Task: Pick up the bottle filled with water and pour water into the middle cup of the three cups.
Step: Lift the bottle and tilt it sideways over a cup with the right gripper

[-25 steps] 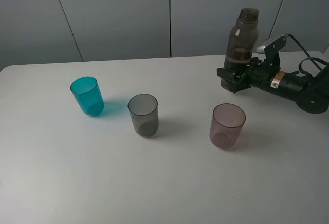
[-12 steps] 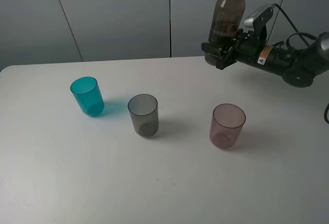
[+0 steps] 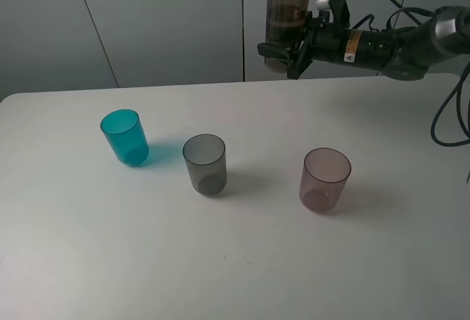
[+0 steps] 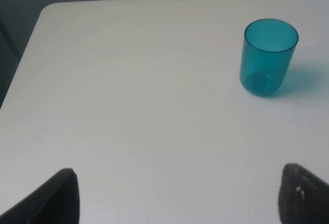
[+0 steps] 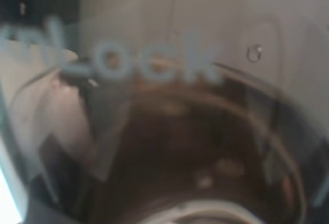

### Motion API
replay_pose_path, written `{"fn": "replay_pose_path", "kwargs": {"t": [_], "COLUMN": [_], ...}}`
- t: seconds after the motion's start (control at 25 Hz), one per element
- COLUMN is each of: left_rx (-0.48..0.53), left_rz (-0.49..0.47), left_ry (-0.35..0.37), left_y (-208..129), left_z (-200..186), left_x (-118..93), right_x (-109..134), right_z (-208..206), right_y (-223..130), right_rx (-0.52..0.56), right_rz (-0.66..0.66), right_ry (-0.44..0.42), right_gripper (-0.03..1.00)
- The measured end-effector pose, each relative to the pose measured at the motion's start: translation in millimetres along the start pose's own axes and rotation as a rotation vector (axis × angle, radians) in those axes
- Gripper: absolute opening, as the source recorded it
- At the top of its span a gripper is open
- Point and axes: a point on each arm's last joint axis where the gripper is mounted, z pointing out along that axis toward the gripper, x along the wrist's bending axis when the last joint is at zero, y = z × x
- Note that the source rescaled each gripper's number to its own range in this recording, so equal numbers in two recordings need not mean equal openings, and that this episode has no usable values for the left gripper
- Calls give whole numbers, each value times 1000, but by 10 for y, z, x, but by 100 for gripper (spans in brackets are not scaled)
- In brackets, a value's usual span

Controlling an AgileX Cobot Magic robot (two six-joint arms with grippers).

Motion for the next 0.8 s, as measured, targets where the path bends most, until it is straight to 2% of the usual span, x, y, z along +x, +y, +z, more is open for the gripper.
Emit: {"fn": "replay_pose_path", "kwargs": {"t": [0.16,0.4,0.8], "left_rx": [0,0,0], "left_rz": [0,0,4], "left_ry": [0,0,0], "left_y": [0,0,0], "left_z": [0,0,0], "left_x": [0,0,0], "right_x": [5,89,215], "right_z": [134,366,634], "right_y": [88,29,-136], "right_rx": [-16,-19,47], "right_rz": [-40,-67,-205], "right_ry": [45,105,210], "right_gripper": [5,5,5]}}
